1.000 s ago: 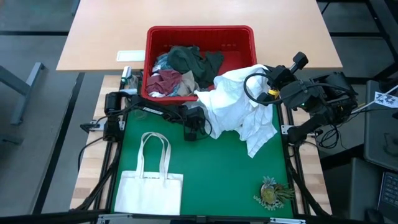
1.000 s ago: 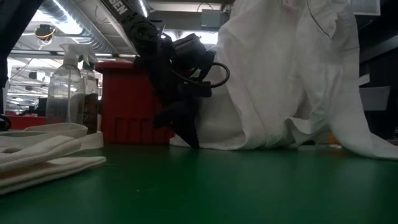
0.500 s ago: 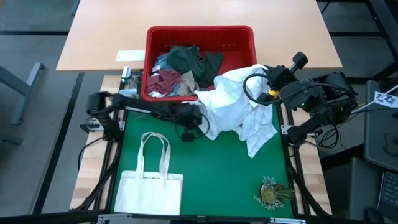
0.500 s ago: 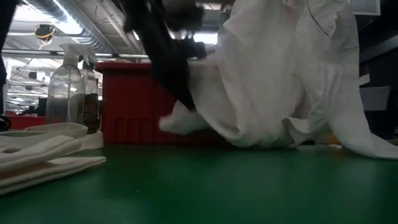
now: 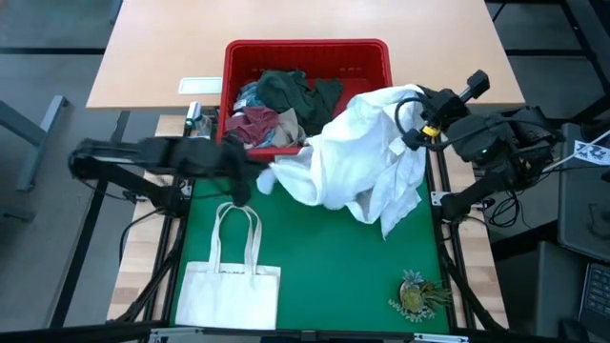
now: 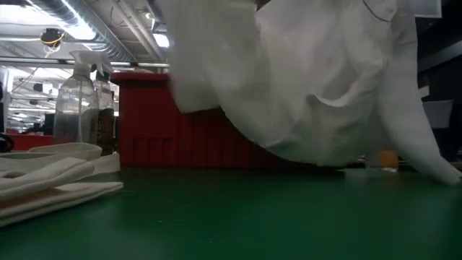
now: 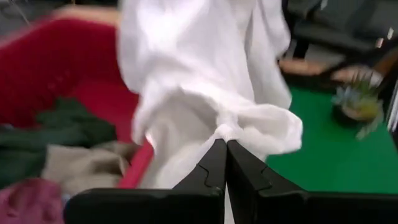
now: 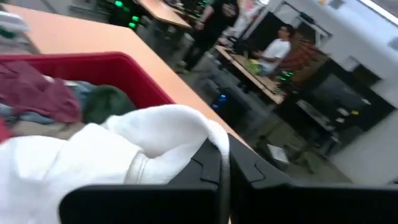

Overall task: Fold Laundry from Bin
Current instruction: Fold the white polo shirt

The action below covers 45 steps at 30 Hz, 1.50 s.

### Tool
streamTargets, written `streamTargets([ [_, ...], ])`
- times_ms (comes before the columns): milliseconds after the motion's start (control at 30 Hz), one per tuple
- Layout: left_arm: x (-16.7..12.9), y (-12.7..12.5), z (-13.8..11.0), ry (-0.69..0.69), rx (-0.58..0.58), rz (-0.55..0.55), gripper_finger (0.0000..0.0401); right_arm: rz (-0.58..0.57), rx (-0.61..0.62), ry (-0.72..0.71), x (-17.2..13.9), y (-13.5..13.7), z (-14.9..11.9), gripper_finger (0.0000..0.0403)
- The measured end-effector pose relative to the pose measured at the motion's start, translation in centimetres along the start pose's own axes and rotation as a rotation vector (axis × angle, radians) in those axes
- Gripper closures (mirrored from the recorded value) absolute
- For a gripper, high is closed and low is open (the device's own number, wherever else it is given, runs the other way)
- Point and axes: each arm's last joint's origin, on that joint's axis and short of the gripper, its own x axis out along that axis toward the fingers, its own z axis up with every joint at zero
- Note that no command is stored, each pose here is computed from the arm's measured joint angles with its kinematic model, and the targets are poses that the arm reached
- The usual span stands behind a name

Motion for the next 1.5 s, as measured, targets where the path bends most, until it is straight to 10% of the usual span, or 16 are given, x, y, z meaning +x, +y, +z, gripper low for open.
streamTargets([
  [433,-8.9,-0.9,3.4,-0.181,-0.003,0.005,0.0401,0.293,0.093,-0.239,-5.9,0.5,1.4,0.04],
  [900,-14.7,1.7,5.2,-0.29,-0.057,0.177,0.0401,0.274,0.11,-0.366,-12.5,-1.3,2.1,0.04],
  [1167,-14.4,2.1,3.7,-0.201,-0.119,0.171,0.0401,0.35,0.134,-0.395,-13.0,-3.7,1.3,0.04],
  [1500,-14.0,1.2,1.2,0.261,-0.422,-0.165,0.0401,0.448,0.294,-0.399,-11.8,-6.2,0.8,0.04],
])
